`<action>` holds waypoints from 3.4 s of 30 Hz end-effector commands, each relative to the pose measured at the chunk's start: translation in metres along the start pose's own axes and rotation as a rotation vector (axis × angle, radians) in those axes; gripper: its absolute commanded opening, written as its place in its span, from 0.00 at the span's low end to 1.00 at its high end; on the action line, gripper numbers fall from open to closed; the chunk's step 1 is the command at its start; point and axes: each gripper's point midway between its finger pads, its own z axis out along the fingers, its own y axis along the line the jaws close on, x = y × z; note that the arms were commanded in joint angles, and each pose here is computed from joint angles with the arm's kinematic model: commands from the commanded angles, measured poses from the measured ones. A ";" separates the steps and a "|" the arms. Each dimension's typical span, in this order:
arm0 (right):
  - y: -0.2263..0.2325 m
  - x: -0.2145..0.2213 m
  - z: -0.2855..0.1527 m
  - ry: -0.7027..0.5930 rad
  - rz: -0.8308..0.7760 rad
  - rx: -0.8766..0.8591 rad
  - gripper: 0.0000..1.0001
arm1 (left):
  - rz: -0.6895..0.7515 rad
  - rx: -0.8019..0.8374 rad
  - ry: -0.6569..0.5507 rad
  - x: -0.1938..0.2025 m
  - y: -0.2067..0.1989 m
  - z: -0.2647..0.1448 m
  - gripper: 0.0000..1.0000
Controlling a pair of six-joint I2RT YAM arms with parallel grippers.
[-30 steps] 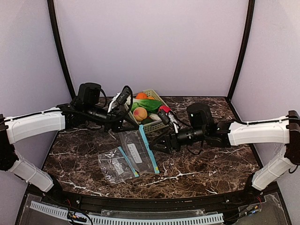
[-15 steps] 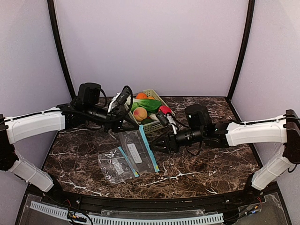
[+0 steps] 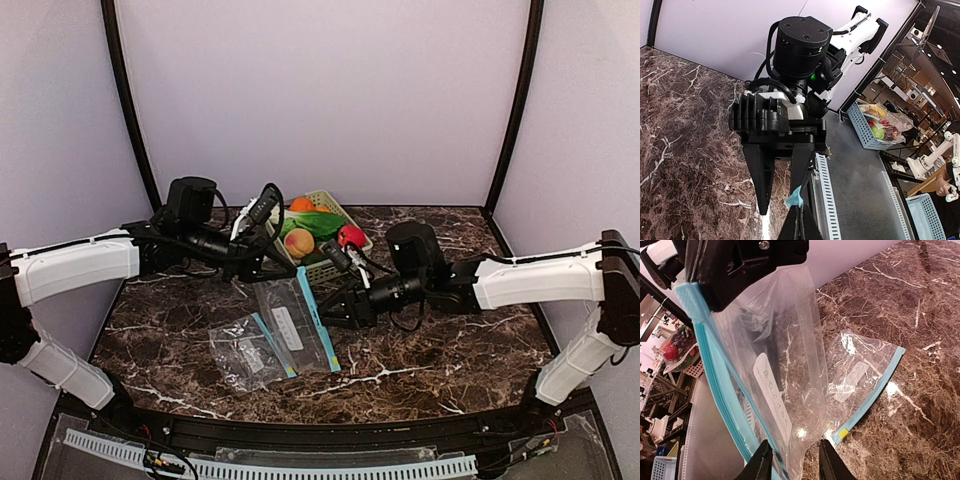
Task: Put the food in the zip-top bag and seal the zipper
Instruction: Pass from the left arm to the right, then open the zipper food storage bag at the center of the board.
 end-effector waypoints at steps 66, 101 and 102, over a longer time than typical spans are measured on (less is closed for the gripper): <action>-0.078 -0.010 0.013 0.023 0.149 0.731 0.00 | -0.496 -0.803 -0.322 0.075 0.125 0.007 0.61; -0.091 -0.001 0.023 0.088 0.059 0.860 0.00 | -0.548 -0.843 -0.304 0.094 0.143 0.017 0.15; -0.092 -0.002 0.019 0.084 0.056 0.877 0.00 | -0.540 -0.853 -0.299 0.094 0.143 0.016 0.12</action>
